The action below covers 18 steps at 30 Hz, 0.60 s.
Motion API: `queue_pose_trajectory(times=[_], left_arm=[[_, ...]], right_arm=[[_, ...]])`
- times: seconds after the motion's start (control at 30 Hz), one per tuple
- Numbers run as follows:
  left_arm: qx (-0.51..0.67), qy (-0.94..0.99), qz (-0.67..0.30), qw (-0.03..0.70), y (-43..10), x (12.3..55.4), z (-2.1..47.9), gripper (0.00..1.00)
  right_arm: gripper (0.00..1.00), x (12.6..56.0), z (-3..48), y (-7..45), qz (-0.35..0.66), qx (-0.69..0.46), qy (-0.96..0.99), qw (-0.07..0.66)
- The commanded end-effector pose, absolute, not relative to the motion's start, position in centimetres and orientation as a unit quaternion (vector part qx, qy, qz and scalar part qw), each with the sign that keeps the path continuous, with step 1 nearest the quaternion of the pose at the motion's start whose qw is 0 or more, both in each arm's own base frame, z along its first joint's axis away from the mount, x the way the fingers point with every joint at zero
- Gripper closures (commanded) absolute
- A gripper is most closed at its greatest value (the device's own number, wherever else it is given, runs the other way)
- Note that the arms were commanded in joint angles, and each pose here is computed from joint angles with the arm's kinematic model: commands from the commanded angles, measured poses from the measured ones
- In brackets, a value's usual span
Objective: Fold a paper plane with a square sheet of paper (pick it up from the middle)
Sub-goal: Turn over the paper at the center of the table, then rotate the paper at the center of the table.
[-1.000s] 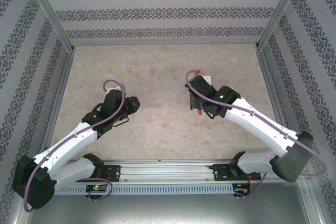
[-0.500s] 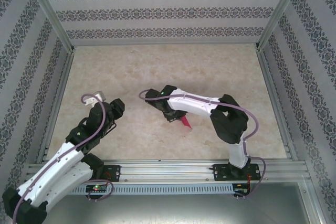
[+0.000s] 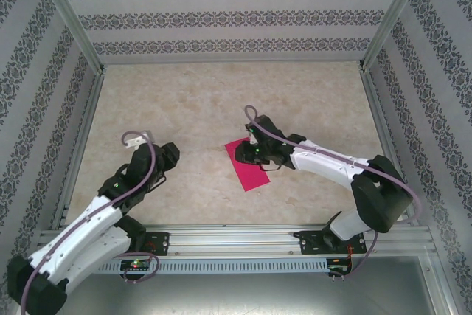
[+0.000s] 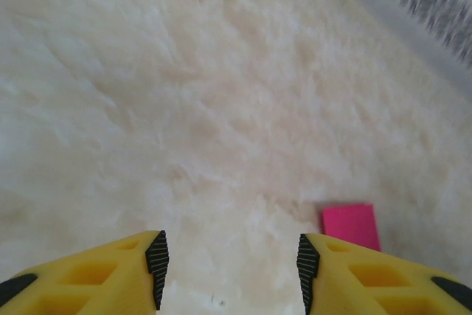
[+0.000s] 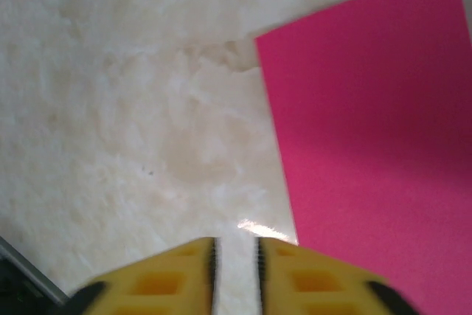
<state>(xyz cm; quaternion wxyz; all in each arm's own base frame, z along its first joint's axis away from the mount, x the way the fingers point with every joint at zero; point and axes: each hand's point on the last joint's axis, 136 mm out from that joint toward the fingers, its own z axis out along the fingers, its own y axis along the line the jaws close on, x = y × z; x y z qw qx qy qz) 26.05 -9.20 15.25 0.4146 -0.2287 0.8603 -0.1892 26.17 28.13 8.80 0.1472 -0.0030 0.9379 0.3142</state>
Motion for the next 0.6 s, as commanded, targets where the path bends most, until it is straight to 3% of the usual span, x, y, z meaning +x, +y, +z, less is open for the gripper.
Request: queue_pose_trajectory(times=[0.0, 0.33, 0.57], left_arm=[[-0.173, 0.869, -0.247, 0.393, -13.0, 27.7, 16.3, 0.49], [-0.105, 0.909, -0.299, 0.269, -19.2, 29.2, 13.3, 0.52], [-0.063, 0.914, -0.349, 0.196, -23.9, 30.8, 11.5, 0.56]], right_arm=[[0.84, 25.7, 8.9, 30.7, 0.416, 0.005, 0.901, 0.119], [0.89, 24.6, 0.4, 28.8, 0.362, 0.110, 0.924, 0.058], [0.88, 23.8, -1.9, 28.8, 0.359, 0.224, 0.902, 0.079]])
